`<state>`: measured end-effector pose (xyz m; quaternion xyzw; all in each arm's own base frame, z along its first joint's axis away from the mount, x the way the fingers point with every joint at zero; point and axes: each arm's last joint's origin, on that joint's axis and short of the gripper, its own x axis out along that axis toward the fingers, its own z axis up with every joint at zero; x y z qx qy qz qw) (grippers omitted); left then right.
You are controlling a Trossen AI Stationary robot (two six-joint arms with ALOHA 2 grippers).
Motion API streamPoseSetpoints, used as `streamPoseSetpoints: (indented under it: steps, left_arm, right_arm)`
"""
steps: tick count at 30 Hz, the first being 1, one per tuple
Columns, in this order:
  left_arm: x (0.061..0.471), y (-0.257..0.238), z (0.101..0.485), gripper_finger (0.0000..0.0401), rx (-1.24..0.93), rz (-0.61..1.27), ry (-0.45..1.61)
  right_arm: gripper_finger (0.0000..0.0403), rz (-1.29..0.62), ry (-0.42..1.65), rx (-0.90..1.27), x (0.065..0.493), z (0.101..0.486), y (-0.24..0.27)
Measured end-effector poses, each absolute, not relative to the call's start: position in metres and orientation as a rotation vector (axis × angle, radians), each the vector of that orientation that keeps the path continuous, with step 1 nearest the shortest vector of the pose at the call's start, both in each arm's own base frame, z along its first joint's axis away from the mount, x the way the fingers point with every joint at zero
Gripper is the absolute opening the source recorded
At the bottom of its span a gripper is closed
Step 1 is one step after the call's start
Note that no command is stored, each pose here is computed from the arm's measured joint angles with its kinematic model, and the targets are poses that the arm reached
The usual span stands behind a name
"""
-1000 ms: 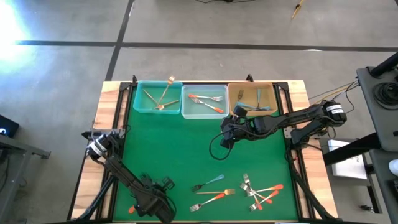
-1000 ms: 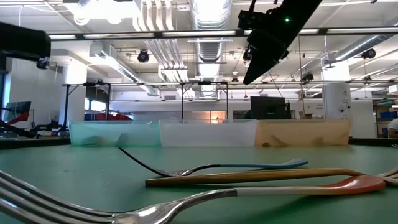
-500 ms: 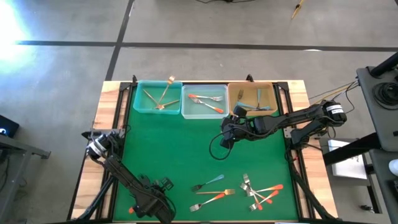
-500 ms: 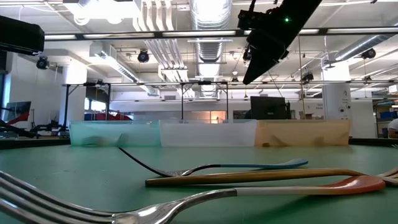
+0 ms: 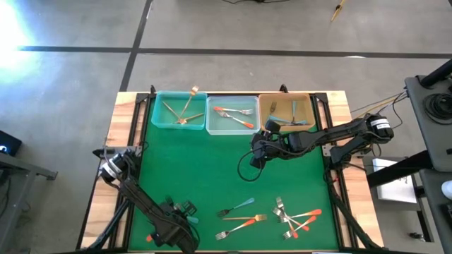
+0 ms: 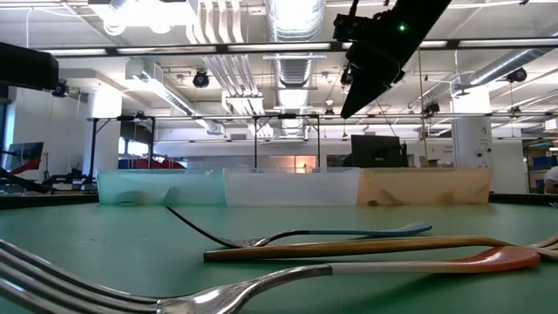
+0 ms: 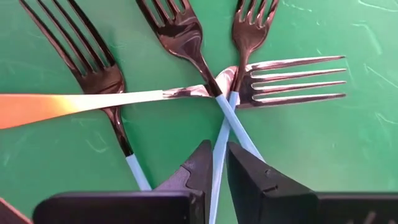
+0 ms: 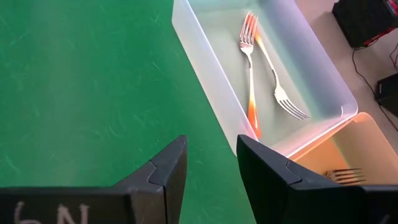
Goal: Sort silverware by color (type)
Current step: Put the blue fork into the orange bin
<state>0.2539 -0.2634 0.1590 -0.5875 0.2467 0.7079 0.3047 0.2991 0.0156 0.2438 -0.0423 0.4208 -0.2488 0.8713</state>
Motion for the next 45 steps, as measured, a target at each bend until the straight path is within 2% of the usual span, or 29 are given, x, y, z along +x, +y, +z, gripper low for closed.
streamPoseSetpoints:
  steps: [19, 33, 45]
  left_arm:
    - [0.256, -0.259, 0.156, 0.0031, -1.525, 1.849, 0.571]
    - [0.26, -0.259, 0.135, 0.0031, -1.462, 1.881, 0.527]
    - [0.265, -0.264, 0.141, 0.0012, -1.475, 1.884, 0.542]
  right_arm:
    - [0.0132, -0.52, 0.879, -0.088, 0.299, 0.244, 0.016]
    - [0.0132, -0.52, 0.879, -0.088, 0.299, 0.244, 0.016]
    - [0.0132, -0.52, 0.877, -0.087, 0.299, 0.244, 0.016]
